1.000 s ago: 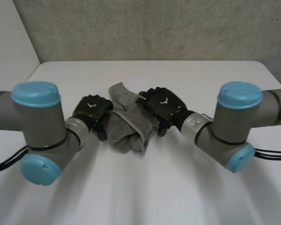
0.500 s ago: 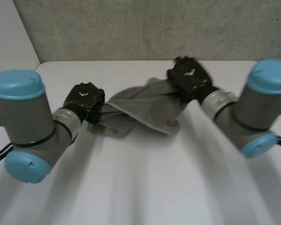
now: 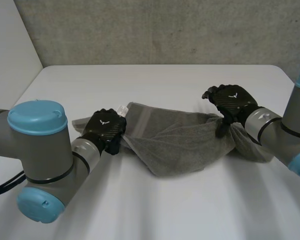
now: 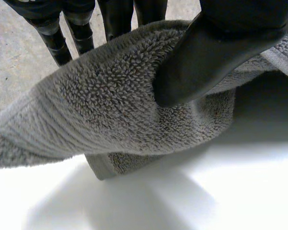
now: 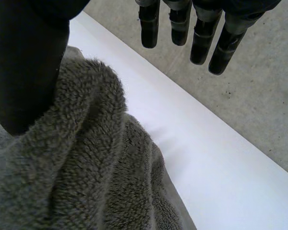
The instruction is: Fold the towel.
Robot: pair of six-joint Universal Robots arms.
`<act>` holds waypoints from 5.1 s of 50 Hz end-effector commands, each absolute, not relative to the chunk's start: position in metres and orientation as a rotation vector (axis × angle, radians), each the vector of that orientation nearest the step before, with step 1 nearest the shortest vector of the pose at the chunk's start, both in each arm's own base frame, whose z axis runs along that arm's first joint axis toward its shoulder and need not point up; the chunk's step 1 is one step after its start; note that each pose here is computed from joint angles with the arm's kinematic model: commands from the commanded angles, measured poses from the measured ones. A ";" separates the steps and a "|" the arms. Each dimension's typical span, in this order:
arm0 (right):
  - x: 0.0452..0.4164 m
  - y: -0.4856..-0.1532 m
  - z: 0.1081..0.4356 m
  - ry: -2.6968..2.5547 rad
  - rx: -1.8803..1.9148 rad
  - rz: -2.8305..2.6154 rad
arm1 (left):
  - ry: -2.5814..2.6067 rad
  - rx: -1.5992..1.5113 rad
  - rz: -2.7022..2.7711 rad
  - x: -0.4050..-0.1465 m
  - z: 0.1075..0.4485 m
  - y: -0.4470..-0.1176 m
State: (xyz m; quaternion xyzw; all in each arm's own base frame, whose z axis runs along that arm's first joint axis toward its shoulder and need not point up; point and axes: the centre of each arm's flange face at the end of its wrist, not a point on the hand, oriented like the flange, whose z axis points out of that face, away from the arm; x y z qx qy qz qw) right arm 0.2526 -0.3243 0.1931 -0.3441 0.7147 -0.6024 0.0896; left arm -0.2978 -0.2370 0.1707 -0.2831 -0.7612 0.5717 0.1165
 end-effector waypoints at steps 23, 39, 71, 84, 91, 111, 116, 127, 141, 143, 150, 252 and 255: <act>0.213 -0.209 0.194 2.238 -1.096 -1.529 | -2.013 -0.689 1.876 -0.302 0.254 -0.243; 0.229 -0.280 0.144 2.187 -0.964 -1.616 | -2.083 -0.727 1.788 -0.297 0.231 -0.228; 0.246 -0.273 0.322 1.777 -1.007 -1.995 | -1.888 -0.507 1.980 -0.262 0.307 -0.211; 0.282 -0.375 0.207 2.021 -1.098 -1.874 | -2.051 -0.534 1.836 -0.269 0.256 -0.227; 0.282 -0.374 0.196 2.160 -1.147 -2.001 | -2.125 -0.566 1.748 -0.278 0.228 -0.234; 0.256 -0.263 0.213 2.058 -1.165 -1.906 | -2.123 -0.561 1.755 -0.277 0.228 -0.236; 0.254 -0.250 0.193 2.081 -1.183 -1.805 | -2.123 -0.569 1.750 -0.278 0.228 -0.233; 0.275 -0.280 0.157 1.988 -1.187 -1.798 | -2.136 -0.603 1.711 -0.282 0.219 -0.223; 0.262 -0.288 0.168 1.919 -1.195 -1.778 | -2.181 -0.576 1.716 -0.270 0.217 -0.231; 0.260 -0.282 0.170 1.917 -1.199 -1.748 | -2.193 -0.566 1.715 -0.267 0.215 -0.233; 0.247 -0.255 0.173 1.932 -1.256 -1.538 | -2.190 -0.594 1.659 -0.265 0.208 -0.232; 0.218 -0.364 0.153 2.196 -0.421 -1.432 | -1.950 -0.707 1.871 -0.282 0.211 -0.260; 0.219 -0.363 0.150 2.199 -0.425 -1.421 | -1.953 -0.707 1.868 -0.281 0.210 -0.259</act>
